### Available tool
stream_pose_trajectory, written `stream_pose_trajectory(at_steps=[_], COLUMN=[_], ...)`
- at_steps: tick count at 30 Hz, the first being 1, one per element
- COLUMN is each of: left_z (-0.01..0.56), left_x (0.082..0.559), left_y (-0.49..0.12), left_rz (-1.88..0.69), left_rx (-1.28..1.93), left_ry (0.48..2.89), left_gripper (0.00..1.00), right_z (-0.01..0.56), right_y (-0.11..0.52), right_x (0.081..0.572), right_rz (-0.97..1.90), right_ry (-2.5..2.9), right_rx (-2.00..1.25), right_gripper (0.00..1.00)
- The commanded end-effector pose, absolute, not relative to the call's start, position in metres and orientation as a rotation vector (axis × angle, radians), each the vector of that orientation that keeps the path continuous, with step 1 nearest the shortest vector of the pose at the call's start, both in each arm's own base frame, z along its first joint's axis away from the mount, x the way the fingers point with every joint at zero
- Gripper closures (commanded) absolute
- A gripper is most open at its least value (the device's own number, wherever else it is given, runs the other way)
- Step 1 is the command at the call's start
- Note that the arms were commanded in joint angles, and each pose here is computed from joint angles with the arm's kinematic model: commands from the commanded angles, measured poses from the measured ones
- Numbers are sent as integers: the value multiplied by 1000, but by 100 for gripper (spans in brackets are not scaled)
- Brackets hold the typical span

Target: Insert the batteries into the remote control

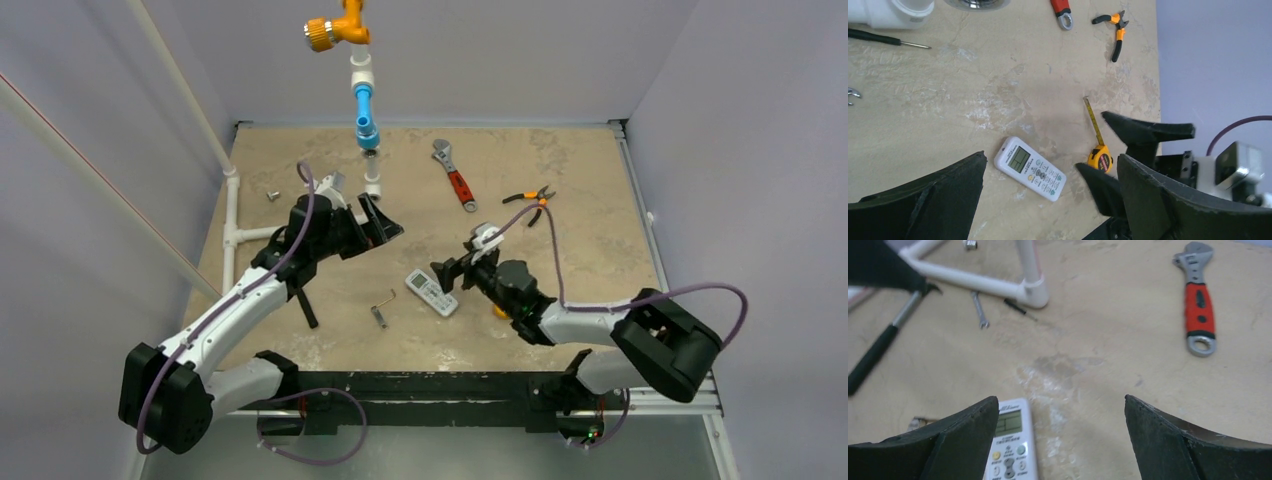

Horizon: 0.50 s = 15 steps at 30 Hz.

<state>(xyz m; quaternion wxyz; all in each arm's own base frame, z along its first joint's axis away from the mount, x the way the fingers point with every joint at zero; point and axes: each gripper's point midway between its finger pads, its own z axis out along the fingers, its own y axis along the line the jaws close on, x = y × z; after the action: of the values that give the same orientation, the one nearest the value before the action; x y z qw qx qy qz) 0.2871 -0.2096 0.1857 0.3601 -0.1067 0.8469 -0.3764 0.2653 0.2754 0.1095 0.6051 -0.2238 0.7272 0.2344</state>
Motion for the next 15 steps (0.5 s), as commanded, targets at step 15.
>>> stream_pose_trajectory(at_steps=[15], left_z=[210], left_x=[294], left_y=[-159], left_rz=[-694], left_rx=[-272], left_ry=[2093], left_gripper=[0], right_z=[131], right_y=[102], right_x=[321], right_rz=[641], right_ry=[1704], right_rx=[369], right_gripper=[8])
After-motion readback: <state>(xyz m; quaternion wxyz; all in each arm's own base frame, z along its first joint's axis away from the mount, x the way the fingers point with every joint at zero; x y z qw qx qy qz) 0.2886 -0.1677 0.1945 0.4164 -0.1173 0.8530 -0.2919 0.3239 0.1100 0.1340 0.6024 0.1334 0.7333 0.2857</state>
